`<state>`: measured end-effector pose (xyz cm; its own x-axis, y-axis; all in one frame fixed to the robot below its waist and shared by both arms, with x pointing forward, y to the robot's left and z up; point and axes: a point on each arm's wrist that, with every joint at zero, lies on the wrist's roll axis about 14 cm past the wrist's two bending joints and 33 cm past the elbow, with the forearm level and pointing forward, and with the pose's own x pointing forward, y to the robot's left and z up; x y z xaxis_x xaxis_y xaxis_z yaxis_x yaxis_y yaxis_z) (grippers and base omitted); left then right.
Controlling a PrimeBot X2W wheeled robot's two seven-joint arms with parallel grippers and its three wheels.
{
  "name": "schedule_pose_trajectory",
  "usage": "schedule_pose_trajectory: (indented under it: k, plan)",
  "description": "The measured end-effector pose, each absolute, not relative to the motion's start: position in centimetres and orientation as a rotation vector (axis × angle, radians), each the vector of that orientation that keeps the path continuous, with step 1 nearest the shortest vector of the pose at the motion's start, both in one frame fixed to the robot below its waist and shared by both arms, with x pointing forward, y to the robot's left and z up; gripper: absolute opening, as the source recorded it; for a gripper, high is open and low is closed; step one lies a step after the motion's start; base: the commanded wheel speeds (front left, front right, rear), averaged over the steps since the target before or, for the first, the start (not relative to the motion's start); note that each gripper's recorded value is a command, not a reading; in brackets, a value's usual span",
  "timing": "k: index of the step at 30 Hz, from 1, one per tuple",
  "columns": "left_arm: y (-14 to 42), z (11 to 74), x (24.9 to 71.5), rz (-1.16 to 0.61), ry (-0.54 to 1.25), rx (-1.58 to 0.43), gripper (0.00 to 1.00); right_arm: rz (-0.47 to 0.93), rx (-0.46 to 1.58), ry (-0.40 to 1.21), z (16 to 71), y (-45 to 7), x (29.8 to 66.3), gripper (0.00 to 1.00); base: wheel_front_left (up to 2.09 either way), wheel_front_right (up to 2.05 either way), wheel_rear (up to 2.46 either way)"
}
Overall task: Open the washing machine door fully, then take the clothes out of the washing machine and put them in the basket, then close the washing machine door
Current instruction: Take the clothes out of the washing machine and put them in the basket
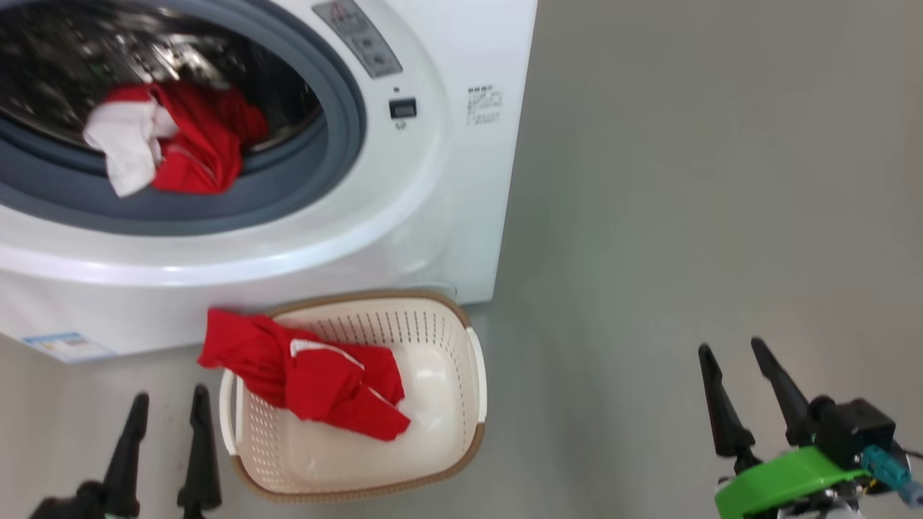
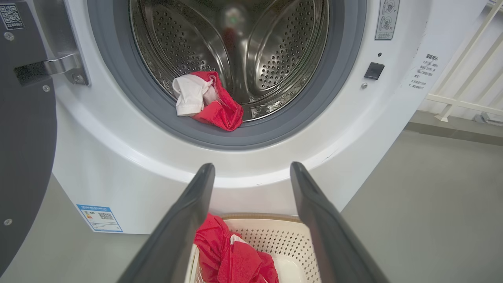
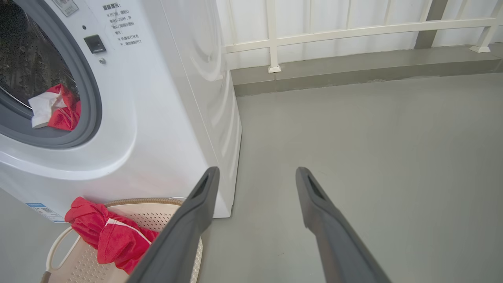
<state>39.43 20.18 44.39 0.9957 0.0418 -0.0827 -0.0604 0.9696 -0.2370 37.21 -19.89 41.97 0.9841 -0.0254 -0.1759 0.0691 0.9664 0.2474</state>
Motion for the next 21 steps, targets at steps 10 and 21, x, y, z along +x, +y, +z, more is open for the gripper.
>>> schedule_pose_trajectory:
  k: [10, 21]
  plan:
    - [21.1, 45.3, 35.4, 0.071, 0.07, -0.225, 1.0, -0.05, 0.254, 0.163, 42.7, -20.3, 33.6, 1.0, 0.0, 0.0, 0.0]
    - [22.0, 45.7, 32.2, 0.099, 0.062, -0.219, 1.0, -0.051, 0.252, 0.158, 42.9, -20.6, 31.2, 1.0, 0.0, 0.0, 0.0]
